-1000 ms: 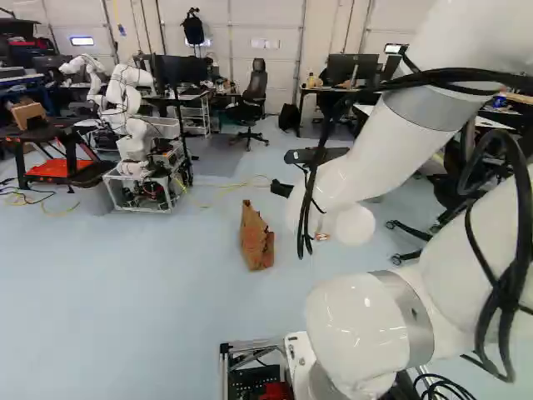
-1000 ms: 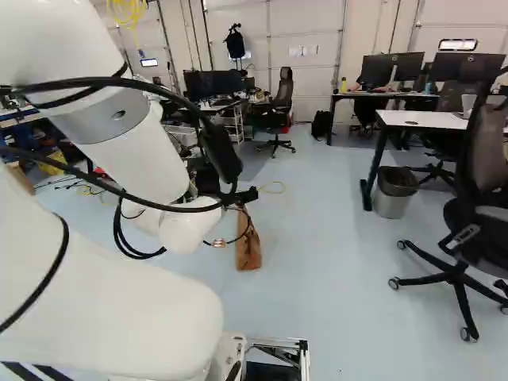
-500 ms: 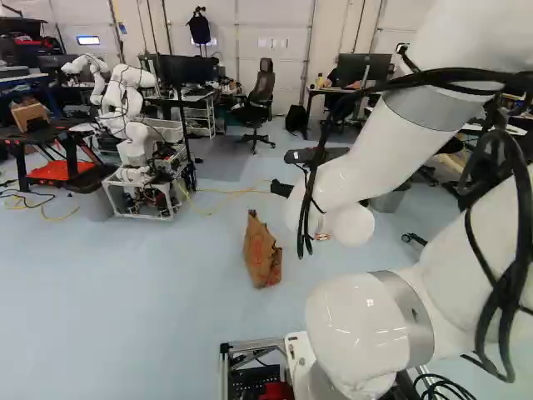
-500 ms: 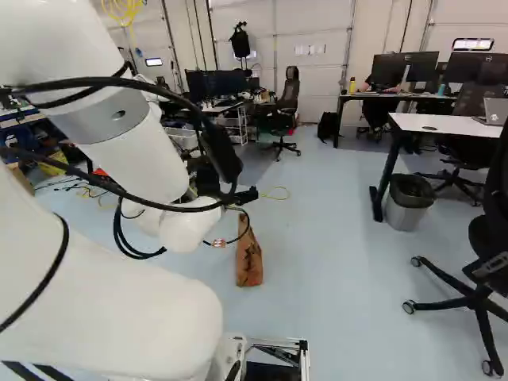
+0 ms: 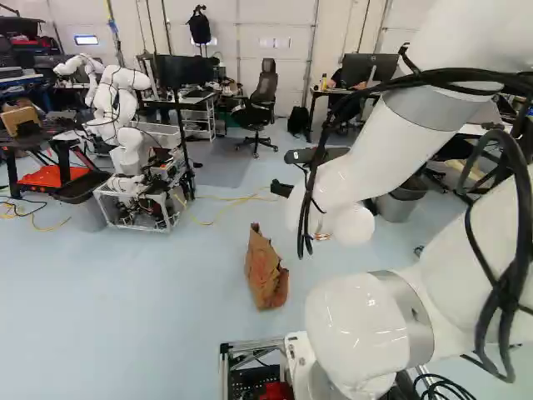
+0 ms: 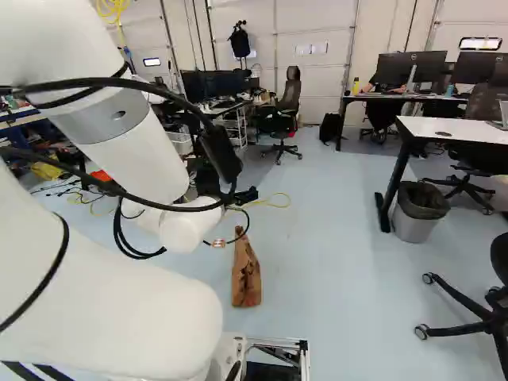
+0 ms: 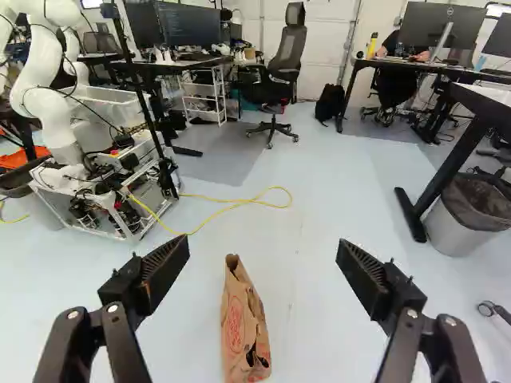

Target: Pick up the grocery bag from the ground

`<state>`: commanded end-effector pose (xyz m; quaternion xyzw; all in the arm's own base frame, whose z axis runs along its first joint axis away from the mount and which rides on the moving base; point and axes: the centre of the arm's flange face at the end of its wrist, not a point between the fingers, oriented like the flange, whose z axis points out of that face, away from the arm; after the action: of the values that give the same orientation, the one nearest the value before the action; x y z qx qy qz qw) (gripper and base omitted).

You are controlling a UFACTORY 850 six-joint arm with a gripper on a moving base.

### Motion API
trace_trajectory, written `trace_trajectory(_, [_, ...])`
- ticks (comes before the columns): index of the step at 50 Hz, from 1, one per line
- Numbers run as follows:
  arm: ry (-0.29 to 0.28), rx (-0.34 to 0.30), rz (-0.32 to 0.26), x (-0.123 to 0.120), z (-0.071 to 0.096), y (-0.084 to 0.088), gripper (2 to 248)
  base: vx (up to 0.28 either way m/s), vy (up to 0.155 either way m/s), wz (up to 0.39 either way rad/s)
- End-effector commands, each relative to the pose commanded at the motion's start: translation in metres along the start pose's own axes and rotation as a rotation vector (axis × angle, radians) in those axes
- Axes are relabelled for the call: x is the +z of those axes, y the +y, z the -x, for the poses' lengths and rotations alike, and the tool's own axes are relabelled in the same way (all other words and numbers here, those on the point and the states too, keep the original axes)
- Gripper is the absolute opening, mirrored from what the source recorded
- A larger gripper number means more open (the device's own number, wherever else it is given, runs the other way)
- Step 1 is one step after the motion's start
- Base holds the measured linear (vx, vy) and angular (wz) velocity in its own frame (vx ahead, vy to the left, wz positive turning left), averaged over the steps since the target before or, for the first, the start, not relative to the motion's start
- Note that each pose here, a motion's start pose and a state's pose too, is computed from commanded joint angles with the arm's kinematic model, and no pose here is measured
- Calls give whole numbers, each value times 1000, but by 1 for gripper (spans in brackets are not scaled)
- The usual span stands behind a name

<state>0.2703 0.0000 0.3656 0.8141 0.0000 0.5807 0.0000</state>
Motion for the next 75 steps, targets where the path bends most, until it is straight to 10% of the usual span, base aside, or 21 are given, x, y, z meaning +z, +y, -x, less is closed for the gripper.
trace_trajectory(36, [-44, 0, 0, 78, -31, 0, 247, 23, 1, 0])
trace_trajectory(75, [-303, -12, -22, 173, -5, -11, 247, 0, 0, 0])
